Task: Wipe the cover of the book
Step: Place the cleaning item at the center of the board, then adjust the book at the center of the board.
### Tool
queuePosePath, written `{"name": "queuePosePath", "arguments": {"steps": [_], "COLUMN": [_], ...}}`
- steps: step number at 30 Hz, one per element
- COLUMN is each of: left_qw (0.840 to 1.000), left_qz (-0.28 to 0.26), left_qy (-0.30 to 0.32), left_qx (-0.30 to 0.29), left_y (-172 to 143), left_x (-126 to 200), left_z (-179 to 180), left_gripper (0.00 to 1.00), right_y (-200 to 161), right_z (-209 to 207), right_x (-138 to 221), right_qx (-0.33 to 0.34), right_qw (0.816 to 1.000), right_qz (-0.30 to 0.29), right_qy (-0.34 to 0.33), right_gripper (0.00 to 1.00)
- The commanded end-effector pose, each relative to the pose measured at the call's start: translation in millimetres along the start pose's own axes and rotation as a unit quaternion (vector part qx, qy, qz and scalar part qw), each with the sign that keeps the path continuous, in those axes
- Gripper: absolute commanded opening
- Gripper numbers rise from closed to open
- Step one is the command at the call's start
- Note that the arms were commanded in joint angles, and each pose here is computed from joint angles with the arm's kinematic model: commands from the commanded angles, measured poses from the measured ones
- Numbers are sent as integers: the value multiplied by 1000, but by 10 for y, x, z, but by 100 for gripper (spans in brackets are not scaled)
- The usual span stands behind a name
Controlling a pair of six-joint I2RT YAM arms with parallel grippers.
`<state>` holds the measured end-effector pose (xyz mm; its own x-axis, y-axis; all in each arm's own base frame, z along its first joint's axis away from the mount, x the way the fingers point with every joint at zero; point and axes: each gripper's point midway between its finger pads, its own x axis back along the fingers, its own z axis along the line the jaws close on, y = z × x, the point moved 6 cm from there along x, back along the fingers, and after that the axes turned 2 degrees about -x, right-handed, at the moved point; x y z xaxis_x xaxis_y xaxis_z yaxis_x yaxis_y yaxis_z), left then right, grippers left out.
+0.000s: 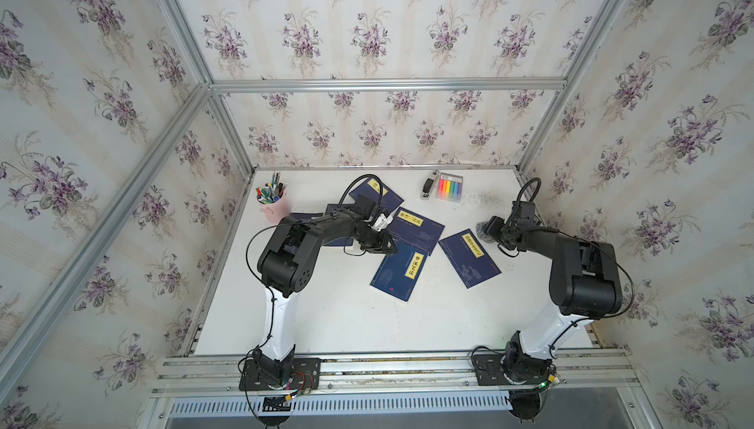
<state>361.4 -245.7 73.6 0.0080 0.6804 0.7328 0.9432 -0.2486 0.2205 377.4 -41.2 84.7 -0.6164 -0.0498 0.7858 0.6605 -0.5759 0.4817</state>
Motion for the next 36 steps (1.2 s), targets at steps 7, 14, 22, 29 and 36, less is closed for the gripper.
{"name": "queuePosePath", "arguments": {"steps": [7,14,22,29,36], "left_qw": [995,985,960,913,834], "left_qz": [-20,-87,-189,-266,-394], "left_qy": [94,139,182,303,386], "left_qx": [-23,-55,-101,-61,-24], "left_y": [-104,-31,-14,31,-274], "left_x": [185,614,1333,1939,2398], "left_z": [124,27,-327,196,761], "left_gripper": [73,86,100,100,100], "right_y": [174,312,363,208,-48], "right_z": [312,472,561,526,377], "right_x": [462,732,855,874,845], "right_qx": [51,77,113,186,211], "right_qw": [992,982,968,932,917], "right_qz": [-77,-129,-195,-289,-319], "right_qy": [84,112,113,112,114], "right_gripper": [100,100,100,100,100]}}
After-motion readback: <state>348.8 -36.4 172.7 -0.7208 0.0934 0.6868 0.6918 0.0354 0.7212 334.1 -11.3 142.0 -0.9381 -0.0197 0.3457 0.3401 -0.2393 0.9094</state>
